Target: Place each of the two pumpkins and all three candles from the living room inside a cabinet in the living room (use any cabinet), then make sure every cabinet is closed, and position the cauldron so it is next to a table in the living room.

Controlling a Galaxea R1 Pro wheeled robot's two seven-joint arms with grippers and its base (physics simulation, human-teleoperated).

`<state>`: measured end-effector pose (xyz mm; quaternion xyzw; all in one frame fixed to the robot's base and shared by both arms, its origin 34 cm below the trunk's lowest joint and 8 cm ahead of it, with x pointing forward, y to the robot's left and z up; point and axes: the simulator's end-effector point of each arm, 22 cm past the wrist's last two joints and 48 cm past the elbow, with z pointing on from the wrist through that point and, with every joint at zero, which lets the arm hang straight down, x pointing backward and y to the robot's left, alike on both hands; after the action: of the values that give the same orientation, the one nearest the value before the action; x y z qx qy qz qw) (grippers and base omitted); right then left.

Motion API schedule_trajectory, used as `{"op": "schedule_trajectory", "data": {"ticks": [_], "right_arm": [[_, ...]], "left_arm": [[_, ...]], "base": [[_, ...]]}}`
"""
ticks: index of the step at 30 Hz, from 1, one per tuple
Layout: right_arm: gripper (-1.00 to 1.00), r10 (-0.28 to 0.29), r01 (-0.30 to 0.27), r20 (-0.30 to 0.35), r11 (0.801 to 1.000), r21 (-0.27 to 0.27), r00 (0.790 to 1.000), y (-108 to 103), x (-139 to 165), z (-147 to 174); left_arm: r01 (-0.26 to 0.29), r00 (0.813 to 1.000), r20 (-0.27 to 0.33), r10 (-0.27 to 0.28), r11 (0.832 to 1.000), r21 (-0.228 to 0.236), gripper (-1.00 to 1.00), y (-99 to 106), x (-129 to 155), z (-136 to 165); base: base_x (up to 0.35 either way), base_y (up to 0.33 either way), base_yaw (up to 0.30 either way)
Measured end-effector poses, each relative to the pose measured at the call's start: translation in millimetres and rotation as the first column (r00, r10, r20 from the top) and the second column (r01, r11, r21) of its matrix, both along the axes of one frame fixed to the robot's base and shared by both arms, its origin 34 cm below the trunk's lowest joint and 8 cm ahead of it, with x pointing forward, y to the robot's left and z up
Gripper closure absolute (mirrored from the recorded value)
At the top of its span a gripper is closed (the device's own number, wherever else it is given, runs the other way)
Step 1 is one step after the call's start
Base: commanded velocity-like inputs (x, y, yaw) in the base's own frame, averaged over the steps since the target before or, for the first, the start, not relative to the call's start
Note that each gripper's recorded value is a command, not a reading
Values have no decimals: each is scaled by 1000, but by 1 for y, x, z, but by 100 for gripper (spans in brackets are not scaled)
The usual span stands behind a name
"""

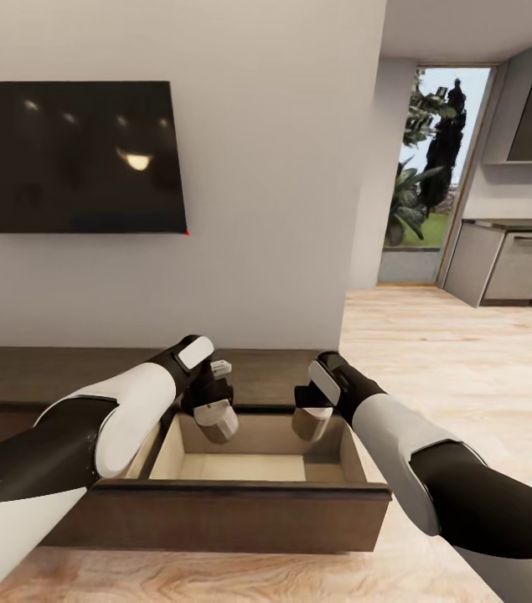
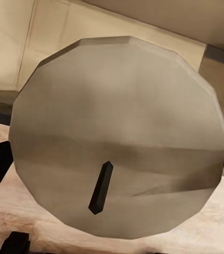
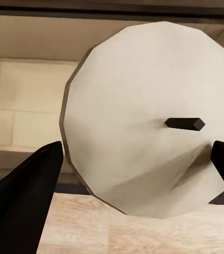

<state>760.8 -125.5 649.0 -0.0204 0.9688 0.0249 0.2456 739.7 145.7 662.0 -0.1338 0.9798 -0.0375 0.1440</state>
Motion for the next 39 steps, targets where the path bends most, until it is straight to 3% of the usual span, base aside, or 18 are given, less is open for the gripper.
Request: {"op": "schedule_trajectory", "data": {"ticks": [20, 27, 39], "right_arm": [[100, 1, -1, 7, 1000, -1, 1000, 0, -7, -36], [100, -13, 13, 45, 1000, 7, 999, 0, -4, -48], [100, -13, 13, 51, 1000, 5, 999, 0, -10, -74]], "left_arm": [[-33, 999, 43, 34, 999, -3, 100, 2, 1, -34], [-61, 995, 73, 61, 998, -4, 100, 4, 3, -47], [-63, 996, 64, 63, 998, -2, 100, 4, -6, -77]], "base": [[0, 0, 0], [0, 0, 0], [0, 0, 0]]}}
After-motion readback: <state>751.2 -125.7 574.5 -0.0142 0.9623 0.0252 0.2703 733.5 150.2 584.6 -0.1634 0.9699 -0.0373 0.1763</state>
